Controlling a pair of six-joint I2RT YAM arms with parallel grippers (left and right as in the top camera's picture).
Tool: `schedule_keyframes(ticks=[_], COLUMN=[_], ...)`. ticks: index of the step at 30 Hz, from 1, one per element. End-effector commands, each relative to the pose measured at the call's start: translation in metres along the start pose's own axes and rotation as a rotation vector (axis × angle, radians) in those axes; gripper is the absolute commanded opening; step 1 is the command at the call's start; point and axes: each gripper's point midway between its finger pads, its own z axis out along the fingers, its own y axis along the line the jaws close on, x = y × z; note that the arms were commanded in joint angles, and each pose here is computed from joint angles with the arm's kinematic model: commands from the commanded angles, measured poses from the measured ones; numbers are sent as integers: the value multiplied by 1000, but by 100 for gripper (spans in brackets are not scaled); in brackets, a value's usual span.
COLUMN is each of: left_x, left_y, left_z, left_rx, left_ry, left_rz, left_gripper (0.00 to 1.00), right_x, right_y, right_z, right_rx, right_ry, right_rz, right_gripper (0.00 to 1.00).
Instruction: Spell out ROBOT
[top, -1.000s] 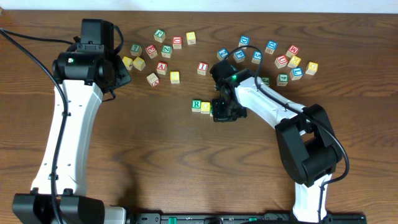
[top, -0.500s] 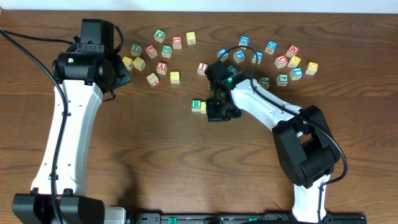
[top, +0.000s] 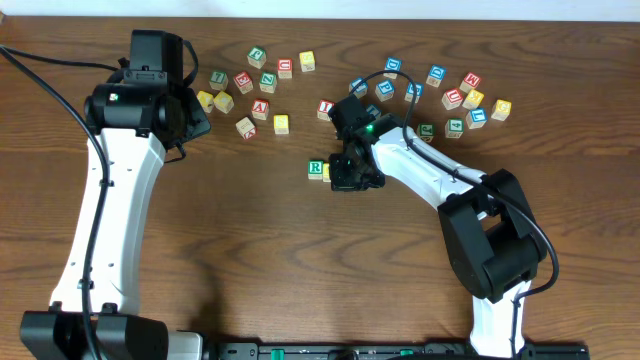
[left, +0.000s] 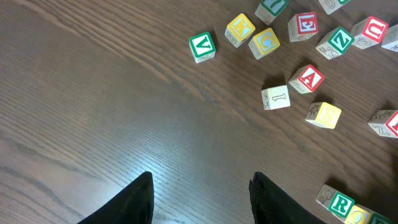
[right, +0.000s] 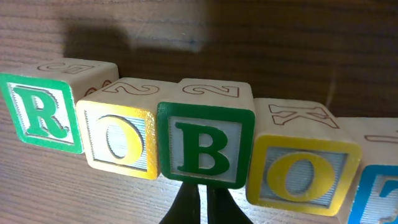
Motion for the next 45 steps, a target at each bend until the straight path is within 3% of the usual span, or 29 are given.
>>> schedule_keyframes(ticks=[1, 8, 14, 29, 45], left_x=[3, 5, 8, 8, 8], left_y=[0, 0, 0, 0, 1], left_z=[6, 12, 17, 17, 17], left_rx=[-13, -21, -30, -30, -30], left_ry=[16, 31, 50, 50, 50], left_rz=[12, 16, 20, 20, 20], left_gripper=[49, 49, 49, 49, 49], right_x=[1, -18, -22, 19, 20], right_y=[3, 14, -26, -59, -69], right_z=[-1, -40, -80, -48, -15], right_rx=[-3, -16, 114, 212, 230], right_ry=[8, -73, -130, 21, 34], right_rz=[5, -40, 15, 47, 57], right_gripper=[1, 1, 1, 1, 1])
